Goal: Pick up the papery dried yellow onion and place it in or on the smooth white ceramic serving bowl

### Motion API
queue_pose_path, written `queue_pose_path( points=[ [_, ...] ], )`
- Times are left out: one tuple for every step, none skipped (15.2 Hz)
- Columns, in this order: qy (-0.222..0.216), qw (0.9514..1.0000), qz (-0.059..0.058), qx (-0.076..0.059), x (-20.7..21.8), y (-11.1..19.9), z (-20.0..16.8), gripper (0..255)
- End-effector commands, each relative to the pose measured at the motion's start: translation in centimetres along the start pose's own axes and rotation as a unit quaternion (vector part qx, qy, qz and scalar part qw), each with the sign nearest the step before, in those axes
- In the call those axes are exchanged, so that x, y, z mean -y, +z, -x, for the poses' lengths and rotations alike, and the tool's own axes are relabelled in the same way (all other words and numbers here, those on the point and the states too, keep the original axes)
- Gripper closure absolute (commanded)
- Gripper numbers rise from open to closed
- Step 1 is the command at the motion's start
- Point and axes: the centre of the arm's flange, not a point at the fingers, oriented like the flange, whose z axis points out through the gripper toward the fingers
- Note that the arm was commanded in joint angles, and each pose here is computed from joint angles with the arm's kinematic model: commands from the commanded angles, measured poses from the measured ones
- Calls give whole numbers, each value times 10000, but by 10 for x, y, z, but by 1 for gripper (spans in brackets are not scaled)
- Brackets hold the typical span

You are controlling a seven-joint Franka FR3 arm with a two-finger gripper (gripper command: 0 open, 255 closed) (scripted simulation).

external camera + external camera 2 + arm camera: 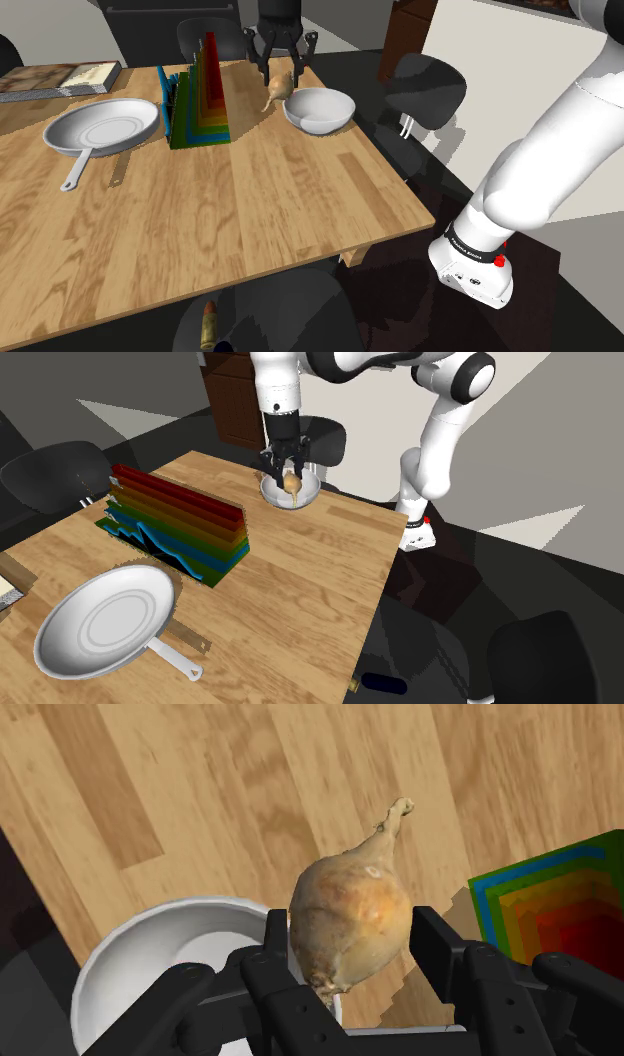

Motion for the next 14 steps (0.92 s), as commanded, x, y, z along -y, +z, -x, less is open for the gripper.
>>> queue_pose_path(
  points=[
    [-9,10000,1,3,-17,-6,-17,255],
    [-9,10000,1,3,-25,-7,-27,255],
    [-9,10000,1,3,-33,-8,-38,255],
    [-9,10000,1,3,-42,-10,-48,255],
    [-9,10000,1,3,-50,-11,-58,255],
    [-9,10000,1,3,-58,-12,-68,255],
    [-9,10000,1,3,-66,-14,-79,255],
    [-9,10000,1,3,-75,-15,-89,255],
    [-9,10000,1,3,-83,-16,-99,255],
    [-9,10000,1,3,-90,-17,-107,255],
    [-9,10000,1,3,-90,-12,-108,255],
    [-9,10000,1,3,-90,-7,-108,255],
    [-9,10000,1,3,-90,-2,-109,255],
    [-9,10000,1,3,-90,4,-109,255]
  ],
)
